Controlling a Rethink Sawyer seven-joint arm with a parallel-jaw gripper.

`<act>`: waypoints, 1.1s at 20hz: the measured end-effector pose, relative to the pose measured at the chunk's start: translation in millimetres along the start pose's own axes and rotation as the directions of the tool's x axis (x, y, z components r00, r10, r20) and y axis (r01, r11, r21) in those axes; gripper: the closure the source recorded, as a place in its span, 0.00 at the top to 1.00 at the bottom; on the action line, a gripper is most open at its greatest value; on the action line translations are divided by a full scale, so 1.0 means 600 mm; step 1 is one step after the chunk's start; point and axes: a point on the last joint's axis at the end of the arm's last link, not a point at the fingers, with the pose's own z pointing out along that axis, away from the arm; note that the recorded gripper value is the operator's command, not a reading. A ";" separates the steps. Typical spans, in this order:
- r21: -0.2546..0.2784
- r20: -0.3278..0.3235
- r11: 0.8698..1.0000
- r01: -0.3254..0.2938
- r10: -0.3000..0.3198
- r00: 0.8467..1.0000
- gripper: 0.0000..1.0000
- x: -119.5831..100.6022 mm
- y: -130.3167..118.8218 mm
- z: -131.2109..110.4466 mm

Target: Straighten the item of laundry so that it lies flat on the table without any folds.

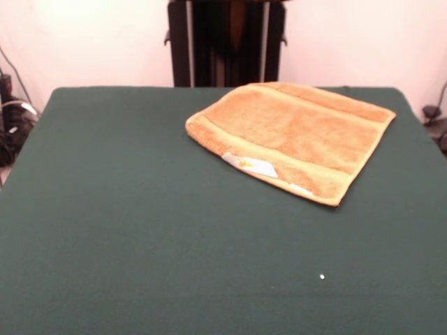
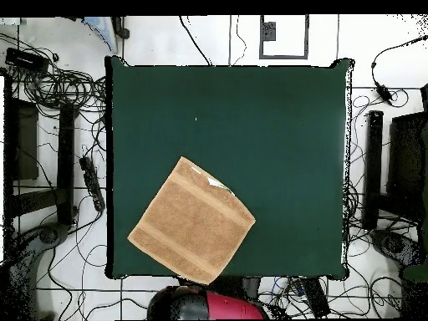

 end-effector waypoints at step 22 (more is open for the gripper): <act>-0.120 0.321 0.990 -0.075 0.110 0.941 1.00 -0.271 -0.016 -0.031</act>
